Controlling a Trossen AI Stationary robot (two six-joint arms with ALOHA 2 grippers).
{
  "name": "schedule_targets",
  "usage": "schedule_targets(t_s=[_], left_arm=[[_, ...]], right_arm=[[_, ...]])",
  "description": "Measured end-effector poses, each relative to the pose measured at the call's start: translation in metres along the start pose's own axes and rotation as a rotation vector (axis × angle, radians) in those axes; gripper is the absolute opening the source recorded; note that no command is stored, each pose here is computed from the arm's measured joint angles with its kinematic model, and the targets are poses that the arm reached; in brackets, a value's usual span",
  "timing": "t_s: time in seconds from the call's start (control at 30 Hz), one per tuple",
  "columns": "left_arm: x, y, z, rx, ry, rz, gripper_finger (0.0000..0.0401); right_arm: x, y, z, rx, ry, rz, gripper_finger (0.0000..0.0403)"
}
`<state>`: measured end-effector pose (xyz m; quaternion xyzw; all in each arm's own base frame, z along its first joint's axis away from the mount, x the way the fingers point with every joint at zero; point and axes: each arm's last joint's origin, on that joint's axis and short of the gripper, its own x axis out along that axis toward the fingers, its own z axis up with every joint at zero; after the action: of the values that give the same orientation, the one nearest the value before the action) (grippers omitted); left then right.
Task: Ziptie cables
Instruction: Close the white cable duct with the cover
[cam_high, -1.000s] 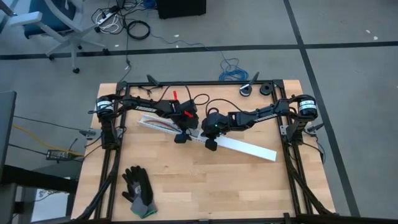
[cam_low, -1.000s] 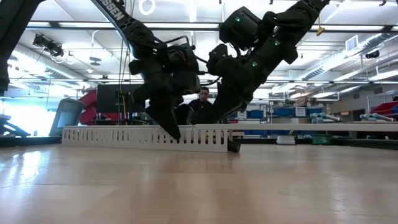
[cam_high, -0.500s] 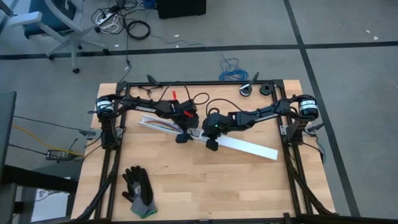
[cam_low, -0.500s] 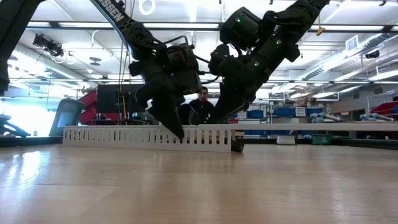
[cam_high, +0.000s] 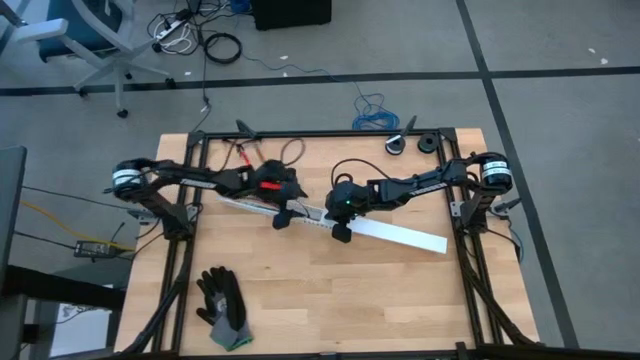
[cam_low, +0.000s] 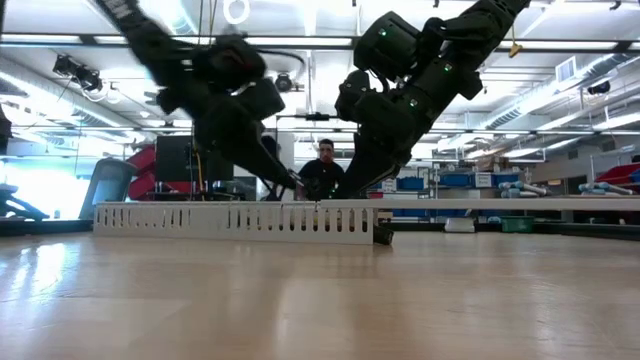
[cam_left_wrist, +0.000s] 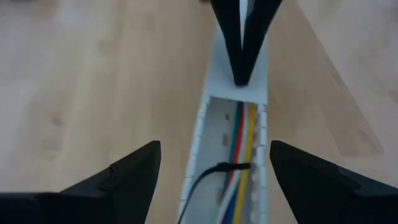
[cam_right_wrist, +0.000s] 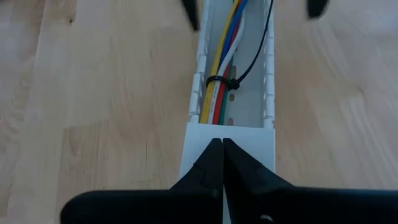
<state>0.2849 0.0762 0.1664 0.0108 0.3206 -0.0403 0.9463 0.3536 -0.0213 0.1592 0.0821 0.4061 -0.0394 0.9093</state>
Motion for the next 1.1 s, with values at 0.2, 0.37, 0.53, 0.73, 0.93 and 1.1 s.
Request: schedule_targets(t_s=[0.2,0.37,0.53,0.73,0.93,1.1], left_arm=[[0.002,-0.012,-0.024,0.017,-0.167,0.052,0.0314],[0.004,-0.014,-0.026,0.019,-0.184,0.071,0.0314],[0.004,-0.011,-0.026,0.022,-0.173,0.153,0.0314],[0.004,-0.011,-0.023,-0.060,-0.214,0.147,0.0314],[0.007,-0.013,-0.025,-0.047,-0.208,0.062,0.0314],[0.018,-0.015,-0.029,0.044,-0.171,0.016,0.0314]], right_arm=[[0.001,0.000,0.001,0.001,-0.010,0.021,0.0000],[0.001,0.001,0.001,0.001,-0.016,0.033,0.0000],[0.001,0.001,0.002,0.001,-0.022,0.039,0.0000],[0.001,0.001,0.002,0.001,-0.026,0.041,0.0000],[0.001,0.001,0.002,0.000,-0.027,0.043,0.0000],[0.001,0.002,0.002,0.000,-0.027,0.046,0.0000]])
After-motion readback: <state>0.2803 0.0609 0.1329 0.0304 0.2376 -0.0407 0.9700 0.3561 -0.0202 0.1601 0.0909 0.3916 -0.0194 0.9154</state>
